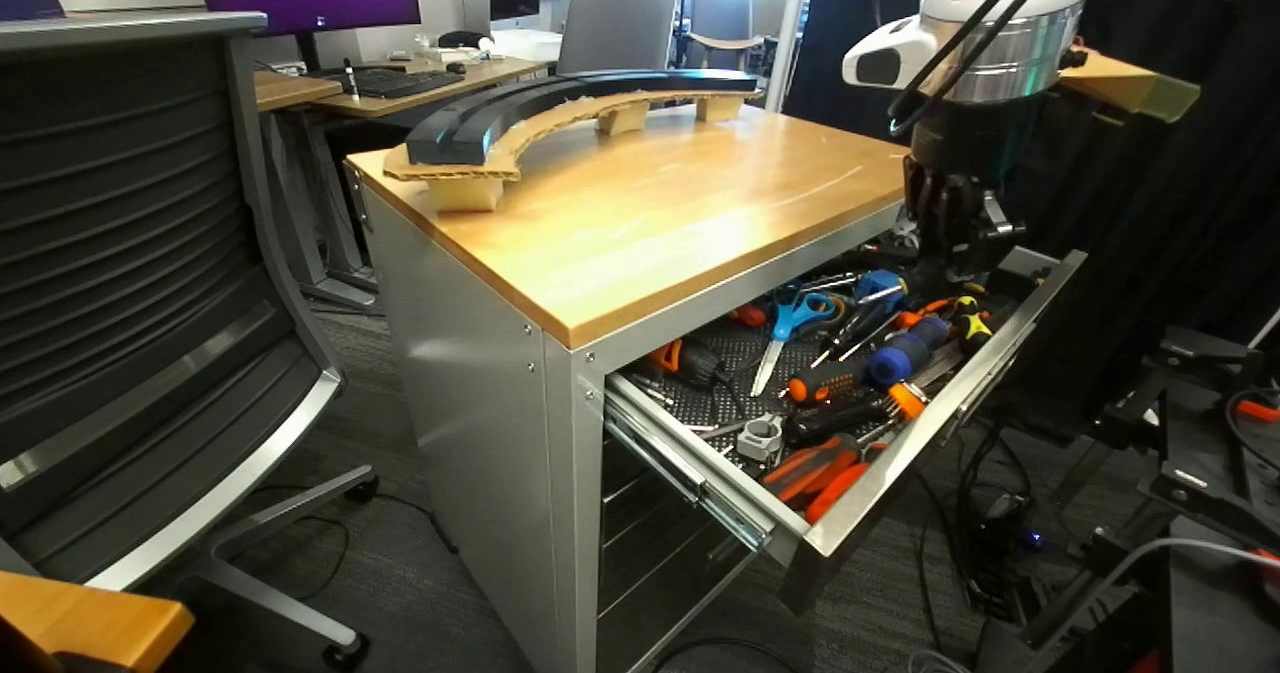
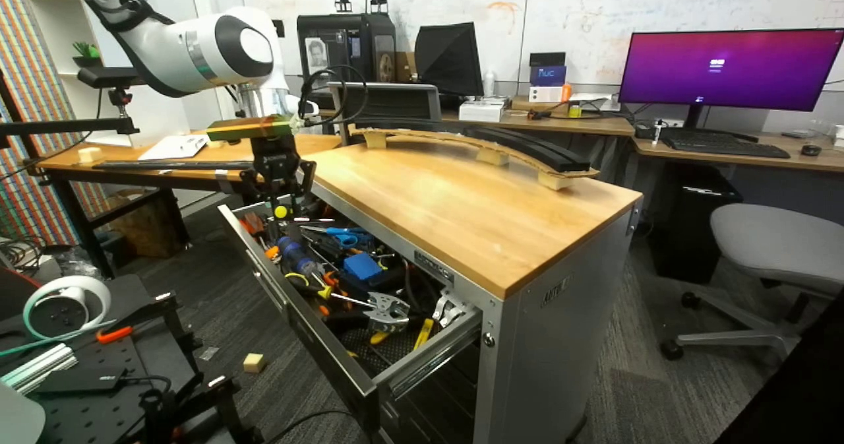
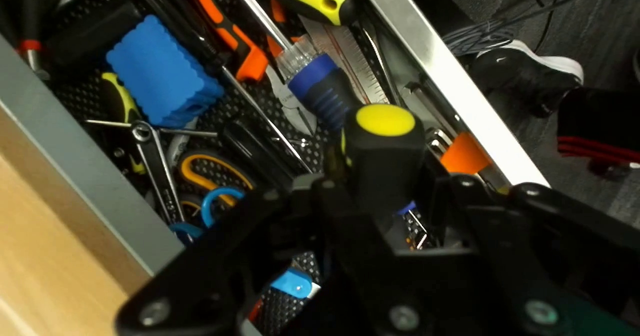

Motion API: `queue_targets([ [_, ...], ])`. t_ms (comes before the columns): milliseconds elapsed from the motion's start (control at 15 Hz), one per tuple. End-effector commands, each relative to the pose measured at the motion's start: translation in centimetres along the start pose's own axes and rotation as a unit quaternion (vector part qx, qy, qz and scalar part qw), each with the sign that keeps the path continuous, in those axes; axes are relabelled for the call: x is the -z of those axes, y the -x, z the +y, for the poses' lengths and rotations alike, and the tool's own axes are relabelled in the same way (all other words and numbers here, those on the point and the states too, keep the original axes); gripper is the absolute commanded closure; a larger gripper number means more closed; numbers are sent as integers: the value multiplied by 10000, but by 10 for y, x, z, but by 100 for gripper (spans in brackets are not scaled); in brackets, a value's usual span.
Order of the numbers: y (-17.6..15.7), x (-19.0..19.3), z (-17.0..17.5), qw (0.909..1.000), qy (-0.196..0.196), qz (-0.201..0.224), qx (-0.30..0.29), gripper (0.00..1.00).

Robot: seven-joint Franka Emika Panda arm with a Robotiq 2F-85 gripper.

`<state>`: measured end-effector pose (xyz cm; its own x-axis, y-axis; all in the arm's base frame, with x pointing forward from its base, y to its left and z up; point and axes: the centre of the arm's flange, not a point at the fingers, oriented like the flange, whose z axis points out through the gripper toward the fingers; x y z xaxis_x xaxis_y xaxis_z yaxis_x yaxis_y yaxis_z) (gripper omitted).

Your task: Put the screwdriver in the drawer and close it

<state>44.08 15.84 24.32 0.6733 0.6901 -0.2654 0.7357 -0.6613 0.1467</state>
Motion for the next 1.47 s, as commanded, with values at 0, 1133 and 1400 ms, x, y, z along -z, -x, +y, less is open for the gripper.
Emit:
queue_targets([
  [0,-22,11,2,9996,260,71,101,39],
  [1133,99,-100,47,9278,-1078,-2870,-2127,42],
  [1400,96,-126,50,9091,-1677,-2417,-2951,73],
])
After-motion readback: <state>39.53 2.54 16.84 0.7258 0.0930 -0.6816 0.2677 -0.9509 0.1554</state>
